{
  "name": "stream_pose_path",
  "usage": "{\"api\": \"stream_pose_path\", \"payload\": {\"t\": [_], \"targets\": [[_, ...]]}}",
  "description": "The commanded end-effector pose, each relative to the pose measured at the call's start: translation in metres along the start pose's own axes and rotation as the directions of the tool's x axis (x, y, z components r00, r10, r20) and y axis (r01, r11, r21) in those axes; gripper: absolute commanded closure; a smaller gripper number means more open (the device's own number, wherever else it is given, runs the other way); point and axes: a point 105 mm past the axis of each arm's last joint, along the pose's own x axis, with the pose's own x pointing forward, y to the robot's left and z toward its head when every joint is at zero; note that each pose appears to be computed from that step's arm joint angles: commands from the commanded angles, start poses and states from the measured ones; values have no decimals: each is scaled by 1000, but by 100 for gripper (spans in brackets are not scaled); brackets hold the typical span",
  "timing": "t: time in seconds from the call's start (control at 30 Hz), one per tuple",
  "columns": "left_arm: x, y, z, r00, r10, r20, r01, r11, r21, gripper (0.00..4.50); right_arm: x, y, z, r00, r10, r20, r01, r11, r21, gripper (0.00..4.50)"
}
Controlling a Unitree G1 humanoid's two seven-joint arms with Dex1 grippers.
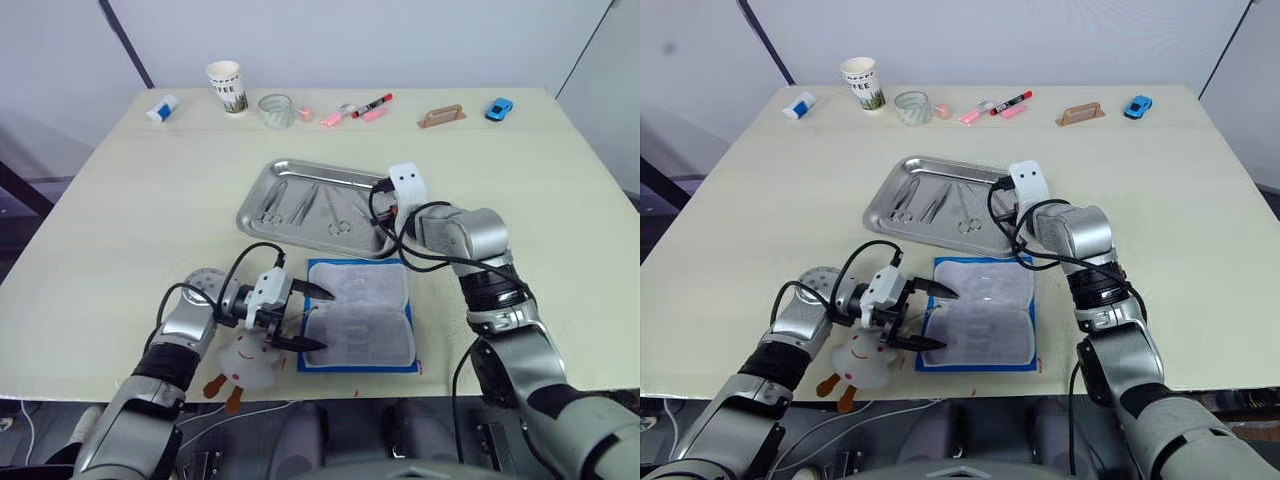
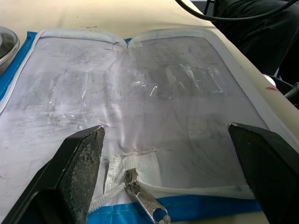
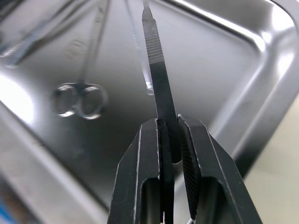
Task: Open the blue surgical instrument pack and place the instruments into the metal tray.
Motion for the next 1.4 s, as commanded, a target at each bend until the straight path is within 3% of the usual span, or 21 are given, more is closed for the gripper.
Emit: {"api": "stream_pose_path", "payload": {"t": [0.03, 0.5, 0.6, 0.67, 0.7, 0.73, 0.8, 0.97, 1.07, 1.4], "targets": [[3, -8, -11, 999, -29, -25, 27, 999, -42, 0, -1, 1, 20, 998, -7, 66, 8, 1000, -18, 450], [3, -10, -14, 999, -28, -26, 27, 999, -47, 0, 13, 5, 21, 998, 4, 60, -4, 1000, -2, 450], [3, -10, -15, 999, -28, -28, 27, 998, -49, 0, 11, 7, 23, 997, 10, 70, -9, 1000, -14, 293], [3, -10, -15, 999, -29, -29, 28, 998, -50, 0, 9, 8, 26, 996, 22, 84, -20, 1000, -23, 238], [3, -10, -16, 999, -30, -29, 28, 998, -50, 0, 7, 9, 27, 995, 31, 91, -29, 999, -26, 163], [3, -10, -16, 999, -31, -29, 29, 998, -50, 0, 4, 10, 30, 994, 36, 104, -33, 999, -39, 163], [3, -10, -16, 999, -33, -29, 31, 998, -49, 0, -1, 13, 35, 990, 50, 129, -43, 997, -61, 66], [4, -10, -15, 999, -34, -23, 33, 998, -46, 0, -25, 21, 51, 959, 132, 250, -97, 984, -147, 66], [3, -9, -14, 999, -30, -11, 29, 998, -47, 0, -46, 24, 58, 897, 216, 386, -147, 969, -200, 66], [-4, 0, 11, 990, 47, 130, -40, 998, -58, 0, -103, -2, 18, 766, 319, 558, -202, 943, -263, 66]]}}
